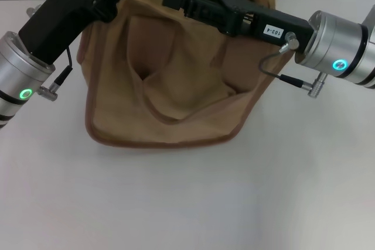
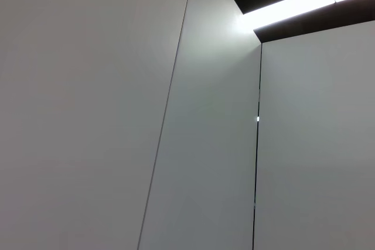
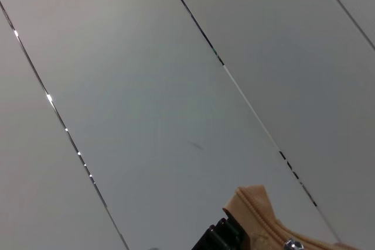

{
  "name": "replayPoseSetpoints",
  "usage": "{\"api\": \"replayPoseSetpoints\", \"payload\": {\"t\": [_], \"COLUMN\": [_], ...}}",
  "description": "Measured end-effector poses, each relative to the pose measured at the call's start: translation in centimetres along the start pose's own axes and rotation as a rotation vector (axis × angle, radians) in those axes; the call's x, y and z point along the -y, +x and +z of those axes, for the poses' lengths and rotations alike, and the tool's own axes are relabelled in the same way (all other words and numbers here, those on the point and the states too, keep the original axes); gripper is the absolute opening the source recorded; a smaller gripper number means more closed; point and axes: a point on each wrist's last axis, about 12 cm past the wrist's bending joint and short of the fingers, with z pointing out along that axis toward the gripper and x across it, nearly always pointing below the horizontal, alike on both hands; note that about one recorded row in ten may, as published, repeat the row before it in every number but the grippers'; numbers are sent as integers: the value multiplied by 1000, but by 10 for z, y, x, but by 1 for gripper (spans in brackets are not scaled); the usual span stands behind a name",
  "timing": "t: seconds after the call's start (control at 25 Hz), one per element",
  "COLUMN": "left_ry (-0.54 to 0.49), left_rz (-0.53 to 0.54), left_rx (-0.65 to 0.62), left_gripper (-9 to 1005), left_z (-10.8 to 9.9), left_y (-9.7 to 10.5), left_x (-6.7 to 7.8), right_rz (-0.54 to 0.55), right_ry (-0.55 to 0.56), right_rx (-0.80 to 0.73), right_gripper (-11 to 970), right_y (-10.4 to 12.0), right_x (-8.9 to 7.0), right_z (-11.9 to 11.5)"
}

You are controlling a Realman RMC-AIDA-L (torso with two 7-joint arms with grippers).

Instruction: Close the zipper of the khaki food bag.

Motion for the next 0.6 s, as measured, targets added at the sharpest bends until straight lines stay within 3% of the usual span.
{"api": "replayPoseSetpoints", "payload": {"t": [0.24, 0.6], "left_ry": [-2, -6], "left_rz": [6, 6], "left_rx": [0, -2], "left_gripper": [27, 27], "left_z": [0, -1], "left_y": [1, 1], "left_x": [0, 0], "right_rz": [88, 83], "right_ry": [-2, -17], "right_rx": [5, 2], "right_gripper": [517, 514], "right_y": [-3, -6], "right_x": [0, -1], "right_z": [1, 5]}}
